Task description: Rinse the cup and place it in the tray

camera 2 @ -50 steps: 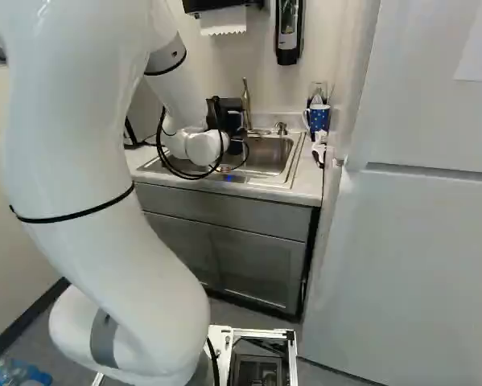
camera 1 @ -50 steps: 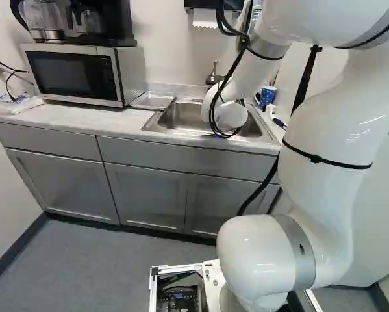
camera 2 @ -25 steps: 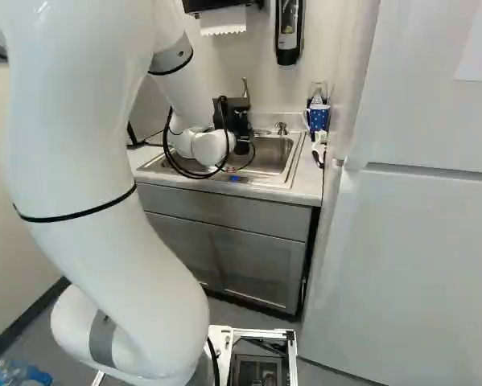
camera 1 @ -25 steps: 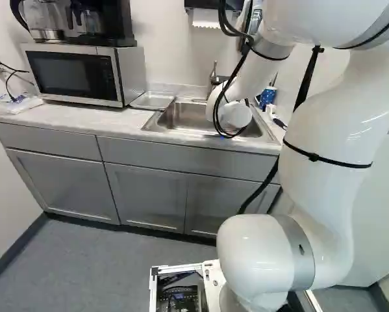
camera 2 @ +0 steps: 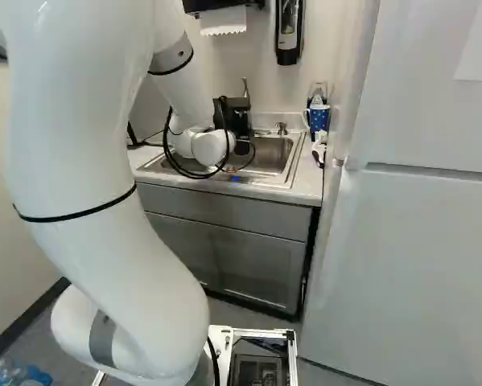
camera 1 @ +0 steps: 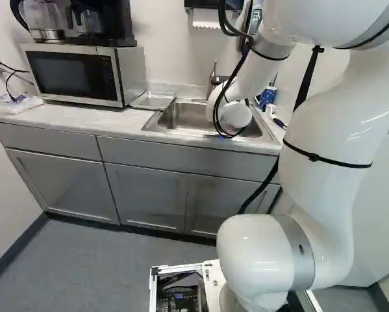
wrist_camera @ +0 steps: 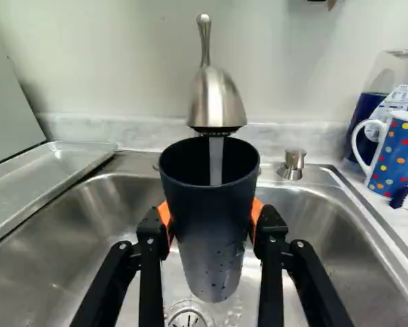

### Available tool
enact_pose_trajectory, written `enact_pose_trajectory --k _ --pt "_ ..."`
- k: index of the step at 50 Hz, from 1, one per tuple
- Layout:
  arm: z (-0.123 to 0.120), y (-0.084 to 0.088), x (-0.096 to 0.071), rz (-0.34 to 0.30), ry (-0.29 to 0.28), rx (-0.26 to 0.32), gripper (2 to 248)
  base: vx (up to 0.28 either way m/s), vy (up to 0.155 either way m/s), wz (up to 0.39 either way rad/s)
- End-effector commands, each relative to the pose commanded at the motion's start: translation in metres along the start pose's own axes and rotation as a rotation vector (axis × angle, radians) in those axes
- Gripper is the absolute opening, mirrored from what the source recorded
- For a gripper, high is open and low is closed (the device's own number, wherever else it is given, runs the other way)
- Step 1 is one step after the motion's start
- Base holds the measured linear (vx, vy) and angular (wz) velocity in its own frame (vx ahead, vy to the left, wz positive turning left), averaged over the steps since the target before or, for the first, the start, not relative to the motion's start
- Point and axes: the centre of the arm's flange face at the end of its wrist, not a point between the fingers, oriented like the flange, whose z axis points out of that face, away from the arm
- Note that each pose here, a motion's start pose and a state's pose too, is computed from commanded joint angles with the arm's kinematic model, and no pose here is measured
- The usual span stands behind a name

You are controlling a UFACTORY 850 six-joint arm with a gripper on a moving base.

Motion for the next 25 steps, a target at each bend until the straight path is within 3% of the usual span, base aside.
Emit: enact_pose_trajectory --k 25 --pt "0.0 0.0 0.0 0.0 0.0 0.0 124 0.0 0.0 0.0"
